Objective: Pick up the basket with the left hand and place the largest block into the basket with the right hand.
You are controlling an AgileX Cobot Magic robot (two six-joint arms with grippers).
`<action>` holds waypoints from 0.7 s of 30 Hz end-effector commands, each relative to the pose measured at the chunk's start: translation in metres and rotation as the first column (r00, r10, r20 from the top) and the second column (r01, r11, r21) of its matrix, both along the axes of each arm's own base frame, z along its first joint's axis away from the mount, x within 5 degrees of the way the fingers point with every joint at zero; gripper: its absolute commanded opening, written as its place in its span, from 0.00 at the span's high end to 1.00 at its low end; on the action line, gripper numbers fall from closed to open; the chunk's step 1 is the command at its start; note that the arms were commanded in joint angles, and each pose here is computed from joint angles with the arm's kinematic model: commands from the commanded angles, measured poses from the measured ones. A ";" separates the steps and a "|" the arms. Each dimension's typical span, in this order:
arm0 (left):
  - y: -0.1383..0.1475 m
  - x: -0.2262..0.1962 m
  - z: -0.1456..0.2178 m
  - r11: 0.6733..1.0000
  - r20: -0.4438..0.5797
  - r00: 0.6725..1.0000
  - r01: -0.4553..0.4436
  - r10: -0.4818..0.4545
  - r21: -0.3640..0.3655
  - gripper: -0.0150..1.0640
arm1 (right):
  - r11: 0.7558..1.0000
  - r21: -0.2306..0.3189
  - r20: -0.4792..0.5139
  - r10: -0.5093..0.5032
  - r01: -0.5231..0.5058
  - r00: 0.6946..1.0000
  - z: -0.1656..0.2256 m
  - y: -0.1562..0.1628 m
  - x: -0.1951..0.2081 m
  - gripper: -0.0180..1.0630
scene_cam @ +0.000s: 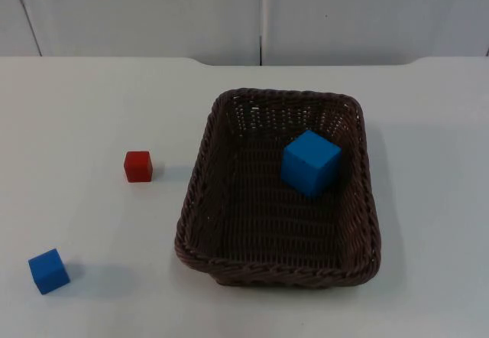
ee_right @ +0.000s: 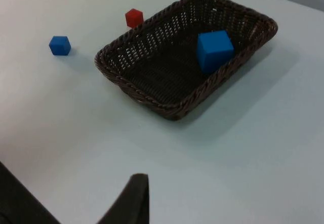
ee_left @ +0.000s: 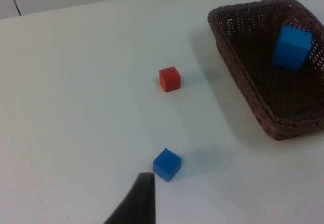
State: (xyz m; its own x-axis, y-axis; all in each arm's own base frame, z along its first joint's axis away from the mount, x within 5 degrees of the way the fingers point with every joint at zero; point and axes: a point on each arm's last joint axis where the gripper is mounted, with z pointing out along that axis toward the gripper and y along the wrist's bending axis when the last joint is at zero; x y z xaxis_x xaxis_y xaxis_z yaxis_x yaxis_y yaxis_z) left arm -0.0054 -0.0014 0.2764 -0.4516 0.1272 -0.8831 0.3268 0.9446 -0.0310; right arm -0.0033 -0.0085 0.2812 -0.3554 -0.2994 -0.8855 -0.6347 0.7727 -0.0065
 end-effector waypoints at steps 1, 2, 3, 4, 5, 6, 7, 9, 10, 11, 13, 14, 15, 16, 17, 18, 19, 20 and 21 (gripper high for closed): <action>0.000 0.000 -0.002 1.000 -0.006 1.000 -0.004 0.004 -0.001 0.01 | 0.999 -0.008 0.012 0.048 -0.048 0.999 -0.002 0.002 -0.001 0.01; 0.000 0.000 -0.002 1.000 -0.006 1.000 -0.004 0.004 -0.001 0.01 | 0.997 -0.014 0.017 0.074 -0.073 0.997 -0.002 0.004 -0.002 0.01; 0.000 0.000 -0.002 1.000 -0.006 1.000 -0.004 0.004 -0.001 0.01 | 0.997 -0.014 0.017 0.074 -0.073 0.997 -0.002 0.004 -0.002 0.01; 0.000 0.000 -0.002 1.000 -0.006 1.000 -0.004 0.004 -0.001 0.01 | 0.997 -0.017 0.019 0.081 -0.081 0.996 -0.002 0.004 -0.003 0.01; 0.000 0.000 -0.002 1.000 -0.006 1.000 -0.004 0.004 -0.001 0.01 | 0.997 -0.015 0.018 0.078 -0.078 0.997 -0.002 0.004 -0.003 0.01; 0.000 0.000 -0.002 1.000 -0.006 1.000 -0.004 0.004 -0.001 0.01 | 0.997 -0.016 0.019 0.070 -0.069 0.997 -0.002 0.003 -0.002 0.01; 0.000 0.000 -0.002 1.000 -0.006 1.000 -0.004 0.004 -0.001 0.01 | 0.997 -0.016 0.019 0.070 -0.069 0.997 -0.002 0.003 -0.002 0.01; 0.000 0.000 -0.002 1.000 -0.006 1.000 -0.004 0.004 -0.001 0.01 | 0.997 -0.016 0.019 0.070 -0.069 0.997 -0.002 0.003 -0.002 0.01; 0.000 0.000 -0.002 1.000 -0.006 1.000 -0.004 0.004 -0.001 0.01 | 0.997 -0.016 0.019 0.070 -0.069 0.997 -0.002 0.003 -0.002 0.01; 0.000 0.000 -0.002 1.000 -0.006 1.000 -0.004 0.004 -0.001 0.01 | 0.997 -0.016 0.019 0.070 -0.069 0.997 -0.002 0.003 -0.002 0.01; 0.000 0.000 -0.002 1.000 -0.006 1.000 -0.004 0.004 -0.001 0.01 | 0.997 -0.016 0.019 0.070 -0.069 0.997 -0.002 0.003 -0.002 0.01; 0.000 0.000 -0.002 1.000 -0.006 1.000 -0.004 0.004 -0.001 0.01 | 0.997 -0.016 0.019 0.070 -0.069 0.997 -0.002 0.003 -0.002 0.01; 0.000 0.000 -0.002 1.000 -0.006 1.000 -0.004 0.004 -0.001 0.01 | 0.997 -0.016 0.019 0.070 -0.069 0.997 -0.002 0.003 -0.002 0.01; 0.000 0.000 -0.002 1.000 -0.006 1.000 -0.004 0.004 -0.001 0.01 | 0.998 -0.014 0.017 0.061 -0.061 0.998 -0.002 0.003 -0.002 0.01; 0.000 0.000 -0.002 1.000 -0.006 1.000 -0.004 0.004 -0.001 0.01 | 0.999 -0.007 0.012 0.040 -0.040 0.999 -0.001 0.002 -0.001 0.01; 0.000 0.000 -0.002 1.000 -0.006 1.000 -0.004 0.004 -0.001 0.01 | 1.000 -0.005 0.010 0.029 -0.029 1.000 -0.001 0.001 0.000 0.01; 0.000 0.000 -0.002 1.000 -0.006 1.000 -0.004 0.004 -0.001 0.01 | 1.000 -0.005 0.010 0.029 -0.029 1.000 -0.001 0.001 0.000 0.01; 0.000 0.000 -0.002 1.000 -0.006 1.000 -0.004 0.004 -0.001 0.01 | 1.000 -0.005 0.010 0.029 -0.029 1.000 -0.001 0.001 0.000 0.01; 0.000 0.000 -0.002 1.000 -0.004 1.000 -0.001 0.001 0.002 0.01 | 0.999 -0.005 0.011 0.031 -0.031 0.999 -0.001 0.002 0.000 0.01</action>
